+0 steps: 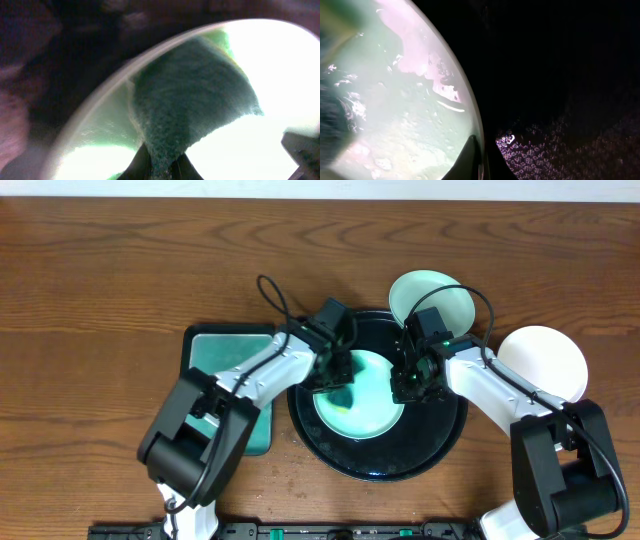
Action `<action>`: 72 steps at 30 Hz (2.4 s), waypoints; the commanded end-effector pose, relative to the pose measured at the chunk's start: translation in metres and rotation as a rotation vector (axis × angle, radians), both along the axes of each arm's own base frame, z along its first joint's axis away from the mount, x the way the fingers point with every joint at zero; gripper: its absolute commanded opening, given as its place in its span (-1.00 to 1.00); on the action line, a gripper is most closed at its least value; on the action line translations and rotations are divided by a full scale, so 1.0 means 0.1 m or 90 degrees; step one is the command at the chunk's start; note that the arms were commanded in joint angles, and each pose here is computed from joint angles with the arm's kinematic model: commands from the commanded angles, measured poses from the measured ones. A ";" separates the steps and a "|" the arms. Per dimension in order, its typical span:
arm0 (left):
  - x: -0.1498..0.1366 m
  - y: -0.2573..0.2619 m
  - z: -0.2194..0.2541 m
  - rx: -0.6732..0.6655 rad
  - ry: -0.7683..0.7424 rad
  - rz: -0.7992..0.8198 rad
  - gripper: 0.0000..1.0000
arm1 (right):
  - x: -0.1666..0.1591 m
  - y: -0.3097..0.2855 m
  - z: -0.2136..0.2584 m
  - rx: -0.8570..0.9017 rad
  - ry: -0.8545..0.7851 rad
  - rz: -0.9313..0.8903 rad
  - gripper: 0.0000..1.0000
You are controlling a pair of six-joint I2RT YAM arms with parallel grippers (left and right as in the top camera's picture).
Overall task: Clean dirty plates on tray and stack at the side
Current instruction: 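Scrub the green plate with the sponge while right gripper holds its rim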
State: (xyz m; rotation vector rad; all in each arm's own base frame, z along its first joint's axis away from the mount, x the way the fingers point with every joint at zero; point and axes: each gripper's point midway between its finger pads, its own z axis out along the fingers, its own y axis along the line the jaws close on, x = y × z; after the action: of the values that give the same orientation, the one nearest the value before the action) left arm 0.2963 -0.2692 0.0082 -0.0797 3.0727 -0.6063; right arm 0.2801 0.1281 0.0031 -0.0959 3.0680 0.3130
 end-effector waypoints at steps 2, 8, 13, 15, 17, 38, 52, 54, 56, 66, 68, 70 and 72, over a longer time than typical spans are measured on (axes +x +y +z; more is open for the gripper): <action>-0.43 -0.47 -0.33 -0.053 0.060 -0.094 -0.84 | -0.19 0.04 -0.15 -0.006 0.045 0.018 -0.98; -0.81 -0.76 -0.25 -0.114 0.099 -0.184 -0.84 | -0.19 0.04 -0.15 -0.007 0.045 0.018 -0.97; -0.97 -0.85 -0.14 -0.170 0.135 -0.223 -0.84 | -0.19 0.04 -0.15 -0.007 0.045 0.018 -0.97; -1.00 -0.83 -0.15 -0.165 0.145 -0.221 -0.84 | -0.19 0.04 -0.15 -0.007 0.045 0.018 -0.98; -0.99 -0.79 -0.17 -0.154 0.145 -0.217 -0.85 | -0.19 0.04 -0.15 -0.006 0.045 0.018 -0.97; -0.08 0.80 -0.06 0.363 -0.102 -0.109 -0.85 | -0.18 0.03 -0.15 -0.008 0.042 0.018 -0.97; -0.10 -0.25 0.04 0.015 -0.085 -0.153 -0.84 | -0.18 0.03 -0.15 -0.008 0.042 0.018 -0.98; -0.11 -0.39 0.10 -0.035 -0.083 -0.154 -0.83 | -0.18 0.03 -0.15 -0.008 0.042 0.018 -0.97; -0.10 -0.50 0.15 -0.073 -0.084 -0.152 -0.83 | -0.18 0.03 -0.15 -0.008 0.042 0.018 -0.97; -0.12 -0.53 0.14 -0.081 -0.080 -0.140 -0.82 | -0.19 0.03 -0.15 -0.009 0.044 0.018 -0.97; -0.17 -0.53 0.11 -0.077 -0.074 -0.145 -0.83 | -0.19 0.03 -0.15 -0.009 0.044 0.018 -0.97; -0.21 -0.52 0.04 -0.065 -0.069 -0.149 -0.82 | -0.19 0.03 -0.15 -0.009 0.044 0.018 -0.97; -0.25 -0.55 -0.05 -0.061 -0.059 -0.149 -0.82 | -0.19 0.03 -0.15 -0.009 0.044 0.018 -0.97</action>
State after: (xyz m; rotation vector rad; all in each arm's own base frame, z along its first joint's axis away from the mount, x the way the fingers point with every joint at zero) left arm 0.2853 -0.3236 0.0250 0.3123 2.9177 -0.7601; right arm 0.2775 0.1295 0.0031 -0.0930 3.0776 0.3259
